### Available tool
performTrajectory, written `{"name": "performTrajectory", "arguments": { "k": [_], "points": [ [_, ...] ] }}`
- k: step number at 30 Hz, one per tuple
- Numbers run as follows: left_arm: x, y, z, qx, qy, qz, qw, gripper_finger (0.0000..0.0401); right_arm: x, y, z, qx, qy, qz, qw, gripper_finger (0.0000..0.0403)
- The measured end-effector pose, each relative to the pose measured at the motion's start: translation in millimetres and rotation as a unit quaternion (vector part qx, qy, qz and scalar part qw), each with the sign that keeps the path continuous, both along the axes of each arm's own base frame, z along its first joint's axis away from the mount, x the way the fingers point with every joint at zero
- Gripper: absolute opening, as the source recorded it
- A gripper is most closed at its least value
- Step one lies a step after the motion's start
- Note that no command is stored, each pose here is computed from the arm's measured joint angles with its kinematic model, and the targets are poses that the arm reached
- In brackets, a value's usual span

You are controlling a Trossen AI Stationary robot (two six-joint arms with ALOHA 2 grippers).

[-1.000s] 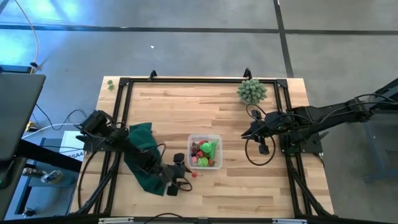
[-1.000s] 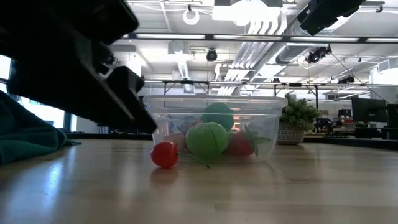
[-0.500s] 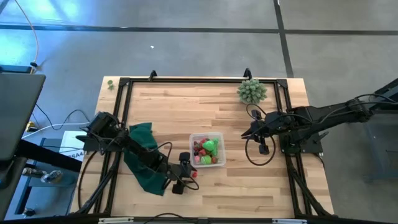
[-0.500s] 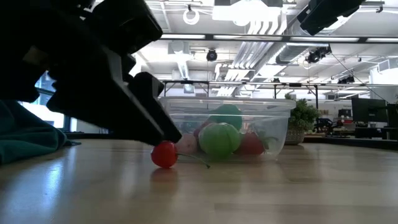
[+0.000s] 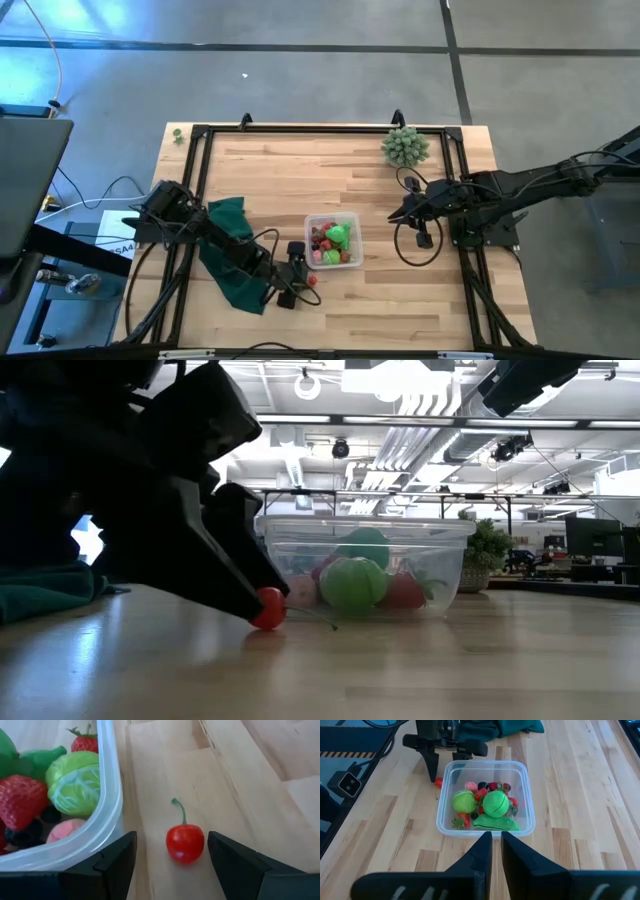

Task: Pick and placing Produce into tupperware
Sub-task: Put the red cherry into the transparent bin

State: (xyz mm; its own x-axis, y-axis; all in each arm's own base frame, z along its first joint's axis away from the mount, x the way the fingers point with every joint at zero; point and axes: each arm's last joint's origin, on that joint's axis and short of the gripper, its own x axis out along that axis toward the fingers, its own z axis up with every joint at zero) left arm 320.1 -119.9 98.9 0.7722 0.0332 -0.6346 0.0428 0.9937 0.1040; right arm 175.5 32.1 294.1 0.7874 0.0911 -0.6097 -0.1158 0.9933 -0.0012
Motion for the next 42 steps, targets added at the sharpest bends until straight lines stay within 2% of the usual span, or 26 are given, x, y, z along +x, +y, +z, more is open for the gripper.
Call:
{"name": "performTrajectory", "arguments": {
  "k": [14, 20, 29, 38, 42],
  "points": [
    [0, 0, 0, 0.009, -0.001, -0.005, 1.000, 0.0234, 0, 0, 0, 0.000, 0.000, 0.000, 1.000, 0.0030],
    [5, -3, -13, -0.017, -0.014, -0.007, 1.000, 0.0234, 0, 0, 0, 0.000, 0.000, 0.000, 1.000, 0.0030],
    [5, -3, -13, -0.007, -0.016, -0.013, 1.000, 0.0233, 0, 0, 0, 0.000, 0.000, 0.000, 1.000, 0.0030],
    [5, -3, -14, -0.019, -0.012, -0.008, 1.000, 0.0179, 0, 0, 0, 0.000, 0.000, 0.000, 1.000, 0.0030],
    [5, -3, -14, -0.021, -0.011, -0.008, 1.000, 0.0167, 0, 0, 0, 0.000, 0.000, 0.000, 1.000, 0.0030]
  ]
}}
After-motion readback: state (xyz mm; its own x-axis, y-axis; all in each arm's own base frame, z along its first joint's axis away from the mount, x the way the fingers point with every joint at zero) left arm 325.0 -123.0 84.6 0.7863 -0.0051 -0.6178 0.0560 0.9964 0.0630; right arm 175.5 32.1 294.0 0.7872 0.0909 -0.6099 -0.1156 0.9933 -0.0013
